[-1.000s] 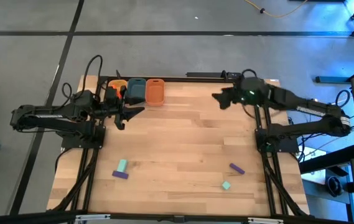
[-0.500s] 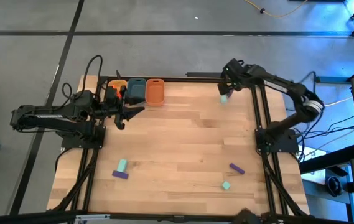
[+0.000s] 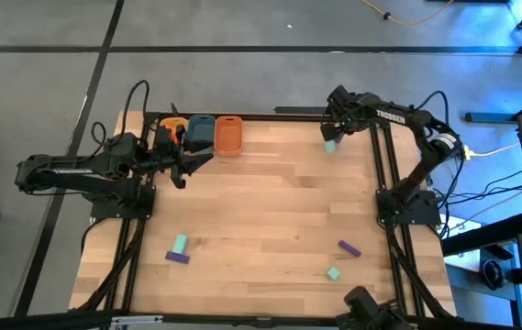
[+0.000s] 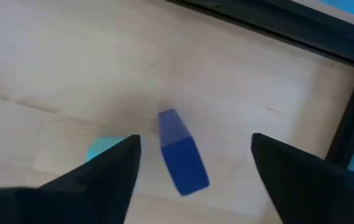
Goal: Sort & place blocks by color
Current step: Put the top violet block into the blue bin
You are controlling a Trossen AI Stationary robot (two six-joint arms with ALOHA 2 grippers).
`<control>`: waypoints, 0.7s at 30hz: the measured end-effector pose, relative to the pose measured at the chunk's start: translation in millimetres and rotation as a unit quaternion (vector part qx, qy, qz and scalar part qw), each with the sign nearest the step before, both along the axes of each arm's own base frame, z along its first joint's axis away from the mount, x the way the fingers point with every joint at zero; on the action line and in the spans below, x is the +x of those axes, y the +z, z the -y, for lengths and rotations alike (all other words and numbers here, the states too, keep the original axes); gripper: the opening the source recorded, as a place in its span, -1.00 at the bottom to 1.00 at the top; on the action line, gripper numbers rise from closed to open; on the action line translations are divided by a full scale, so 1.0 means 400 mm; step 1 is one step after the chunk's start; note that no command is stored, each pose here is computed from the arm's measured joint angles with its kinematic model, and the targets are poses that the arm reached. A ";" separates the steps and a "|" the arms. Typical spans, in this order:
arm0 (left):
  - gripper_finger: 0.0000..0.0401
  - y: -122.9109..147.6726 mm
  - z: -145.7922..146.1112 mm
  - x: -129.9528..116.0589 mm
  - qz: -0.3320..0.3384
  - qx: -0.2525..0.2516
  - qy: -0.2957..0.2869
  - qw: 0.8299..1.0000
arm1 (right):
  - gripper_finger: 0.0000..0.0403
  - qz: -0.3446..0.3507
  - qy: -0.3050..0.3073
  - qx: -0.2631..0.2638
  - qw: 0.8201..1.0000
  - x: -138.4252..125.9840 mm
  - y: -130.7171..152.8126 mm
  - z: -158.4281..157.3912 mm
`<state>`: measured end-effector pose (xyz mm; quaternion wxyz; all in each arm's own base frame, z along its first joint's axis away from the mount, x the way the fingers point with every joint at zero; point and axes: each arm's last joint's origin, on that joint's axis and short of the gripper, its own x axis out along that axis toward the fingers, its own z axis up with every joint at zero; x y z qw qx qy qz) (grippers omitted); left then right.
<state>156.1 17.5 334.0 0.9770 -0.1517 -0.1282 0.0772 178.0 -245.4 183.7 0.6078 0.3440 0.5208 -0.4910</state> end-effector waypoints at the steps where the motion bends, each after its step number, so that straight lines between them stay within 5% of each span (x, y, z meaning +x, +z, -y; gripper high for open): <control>1: -0.03 0.000 0.000 0.000 0.000 0.000 0.000 1.000 | 0.41 0.000 -0.001 -0.001 1.000 -0.001 -0.001 0.002; 12: -0.03 0.000 0.000 0.000 0.000 -0.002 -0.001 1.000 | -0.66 0.005 0.008 0.000 1.000 -0.006 -0.003 0.010; 21: -0.03 0.000 0.000 0.000 0.000 -0.002 -0.001 1.000 | -0.70 0.037 0.034 -0.010 0.999 -0.017 0.061 -0.020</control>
